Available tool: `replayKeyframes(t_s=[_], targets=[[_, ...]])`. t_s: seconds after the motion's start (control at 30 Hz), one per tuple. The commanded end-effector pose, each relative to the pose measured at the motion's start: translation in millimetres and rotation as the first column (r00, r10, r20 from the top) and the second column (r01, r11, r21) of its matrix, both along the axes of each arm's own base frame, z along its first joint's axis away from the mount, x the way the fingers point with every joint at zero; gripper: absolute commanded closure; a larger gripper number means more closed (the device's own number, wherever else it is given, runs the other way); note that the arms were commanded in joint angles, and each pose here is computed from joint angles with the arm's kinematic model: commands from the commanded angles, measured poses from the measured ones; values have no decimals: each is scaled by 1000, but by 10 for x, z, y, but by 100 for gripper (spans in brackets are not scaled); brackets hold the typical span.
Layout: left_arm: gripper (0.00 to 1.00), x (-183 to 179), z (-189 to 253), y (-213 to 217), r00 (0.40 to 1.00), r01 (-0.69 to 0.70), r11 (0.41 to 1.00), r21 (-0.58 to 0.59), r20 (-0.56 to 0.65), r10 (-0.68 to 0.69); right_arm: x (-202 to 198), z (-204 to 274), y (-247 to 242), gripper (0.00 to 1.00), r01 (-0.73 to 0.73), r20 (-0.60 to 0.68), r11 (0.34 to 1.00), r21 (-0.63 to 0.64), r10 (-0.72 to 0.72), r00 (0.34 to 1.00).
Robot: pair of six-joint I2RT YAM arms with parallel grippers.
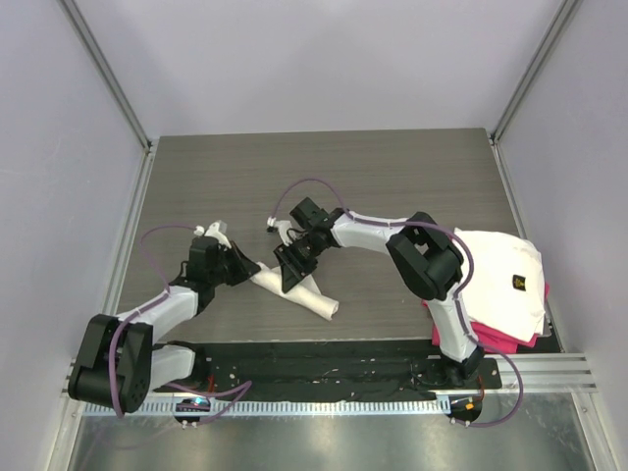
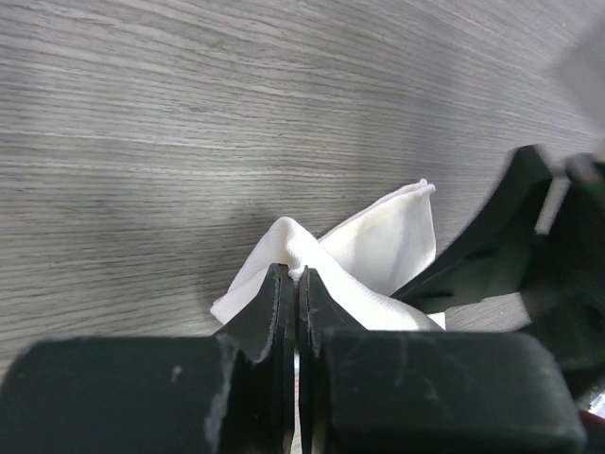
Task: Fold the napkin, place the utensils inside, and roll it up
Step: Roll the napkin with the utensil
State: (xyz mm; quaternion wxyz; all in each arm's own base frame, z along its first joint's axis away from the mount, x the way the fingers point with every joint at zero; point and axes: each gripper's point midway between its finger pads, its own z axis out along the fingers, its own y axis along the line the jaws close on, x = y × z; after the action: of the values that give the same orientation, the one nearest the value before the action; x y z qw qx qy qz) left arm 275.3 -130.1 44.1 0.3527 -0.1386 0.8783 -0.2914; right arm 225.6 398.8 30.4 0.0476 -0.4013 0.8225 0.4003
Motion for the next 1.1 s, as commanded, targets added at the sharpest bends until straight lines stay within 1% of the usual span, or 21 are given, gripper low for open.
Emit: replayKeyframes(t_s=[0.0, 0.03, 0.1, 0.13, 0.17, 0.2, 0.23, 0.27, 0.3, 0.33, 0.37, 0.4, 0.47, 0.53, 0.7, 0.77, 1.07], targets=[[100, 10, 21, 2, 999, 20, 999, 28, -46, -19, 255, 483, -88, 46, 77, 258, 996, -43, -63, 964], [100, -29, -19, 12, 997, 20, 999, 32, -78, -18, 321, 506, -105, 45, 108, 311, 992, -59, -84, 947], [100, -17, -2, -2, 995, 21, 999, 30, -94, -18, 342, 580, -123, 42, 103, 397, 993, -56, -72, 915], [100, -29, -32, 4, 993, 17, 999, 31, -115, -14, 373, 736, -59, 39, 115, 469, 993, -21, -92, 878], [100, -27, -28, 5, 992, 16, 999, 33, -129, -11, 354, 707, -93, 36, 124, 497, 992, -28, -94, 863], [100, -56, -54, 9, 988, 18, 999, 37, -151, -12, 371, 766, -29, 34, 122, 540, 993, 2, -104, 835], [100, -50, -68, 3, 986, 19, 999, 39, -167, -12, 377, 867, -16, 32, 136, 617, 991, 4, -109, 779], [100, -80, -104, 20, 982, 14, 999, 46, -191, -5, 329, 775, -48, 30, 139, 651, 990, -21, -92, 754], [100, -88, -119, 18, 980, 16, 999, 48, -201, -6, 330, 828, 4, 29, 136, 697, 991, -5, -94, 711], [100, -76, -114, 22, 979, 13, 999, 49, -204, -2, 350, 840, -15, 28, 131, 756, 991, -31, -62, 652], [100, -94, -148, 26, 975, 13, 998, 55, -223, 0, 242, 770, 1, 26, 132, 797, 989, -71, -23, 604], [100, -99, -155, 25, 973, 14, 998, 55, -229, -1, 242, 793, 47, 25, 129, 829, 989, -67, -17, 559], [100, -91, -163, 22, 972, 14, 998, 55, -237, 0, 153, 704, 76, 23, 114, 868, 987, -116, 45, 494], [100, -87, -155, 18, 971, 14, 999, 52, -241, -1, 139, 655, 116, 22, 107, 886, 985, -137, 73, 458], [100, -91, -164, 8, 968, 16, 999, 49, -251, -3, 54, 458, 201, 22, 80, 896, 978, -194, 143, 421], [100, -95, -158, 8, 968, 16, 999, 47, -252, -4, 38, 392, 203, 22, 70, 893, 974, -214, 166, 418], [100, -82, -119, 1, 969, 19, 999, 45, -247, -7, 29, 76, 104, 24, 73, 864, 949, -308, 247, 438]])
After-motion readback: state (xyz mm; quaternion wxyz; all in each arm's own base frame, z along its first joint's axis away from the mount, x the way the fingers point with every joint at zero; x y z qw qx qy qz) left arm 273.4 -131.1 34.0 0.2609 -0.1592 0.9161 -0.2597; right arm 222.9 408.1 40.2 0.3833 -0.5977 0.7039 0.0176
